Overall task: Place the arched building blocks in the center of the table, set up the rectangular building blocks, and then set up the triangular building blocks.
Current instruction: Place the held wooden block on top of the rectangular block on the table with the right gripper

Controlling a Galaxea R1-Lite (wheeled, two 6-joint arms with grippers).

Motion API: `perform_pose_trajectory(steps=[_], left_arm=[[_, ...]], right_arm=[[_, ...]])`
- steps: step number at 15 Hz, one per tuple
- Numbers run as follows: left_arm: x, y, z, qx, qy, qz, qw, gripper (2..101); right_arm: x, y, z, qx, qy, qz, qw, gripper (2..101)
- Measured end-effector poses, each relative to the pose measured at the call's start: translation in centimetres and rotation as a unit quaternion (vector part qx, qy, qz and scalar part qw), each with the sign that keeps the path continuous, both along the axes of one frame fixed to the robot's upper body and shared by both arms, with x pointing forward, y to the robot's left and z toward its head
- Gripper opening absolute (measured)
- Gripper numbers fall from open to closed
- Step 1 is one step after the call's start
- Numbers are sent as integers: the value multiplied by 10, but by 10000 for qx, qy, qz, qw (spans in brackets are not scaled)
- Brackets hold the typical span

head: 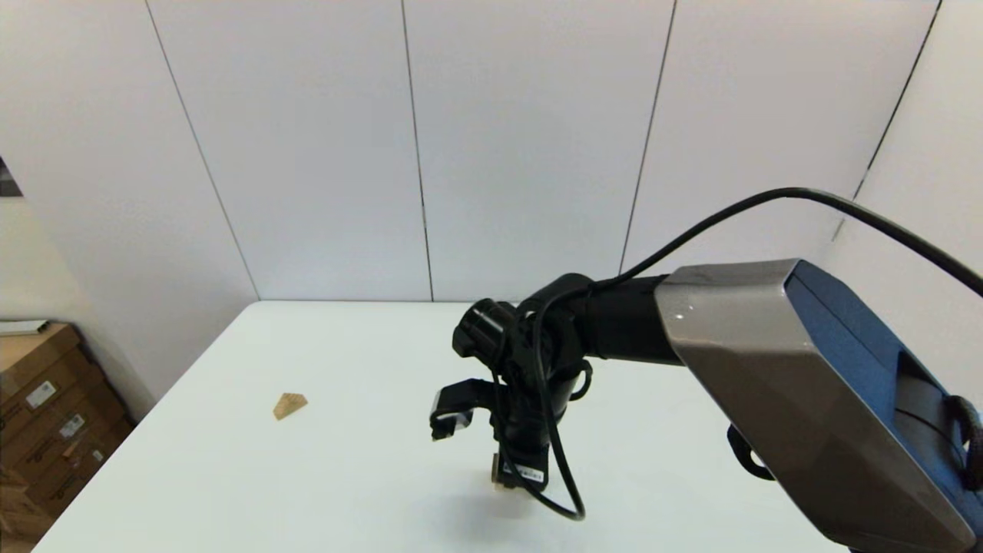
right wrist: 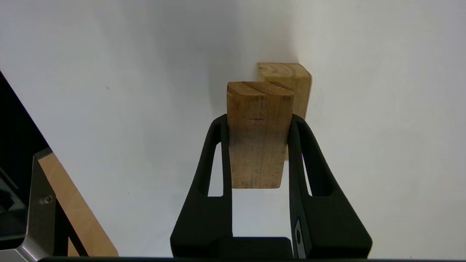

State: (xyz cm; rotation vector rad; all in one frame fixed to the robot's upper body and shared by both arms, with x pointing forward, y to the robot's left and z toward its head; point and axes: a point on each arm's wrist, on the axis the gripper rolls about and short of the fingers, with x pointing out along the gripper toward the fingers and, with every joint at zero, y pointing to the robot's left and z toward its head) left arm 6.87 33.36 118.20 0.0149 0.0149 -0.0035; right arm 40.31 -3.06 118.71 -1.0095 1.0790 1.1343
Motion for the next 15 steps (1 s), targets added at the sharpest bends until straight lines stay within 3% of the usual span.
perform_pose_trajectory(steps=[15], left_arm=[[0, 0, 0, -1, 0, -2, 10000, 978]], right_arm=[[12, -7, -8, -40, -15, -96, 9999, 242]])
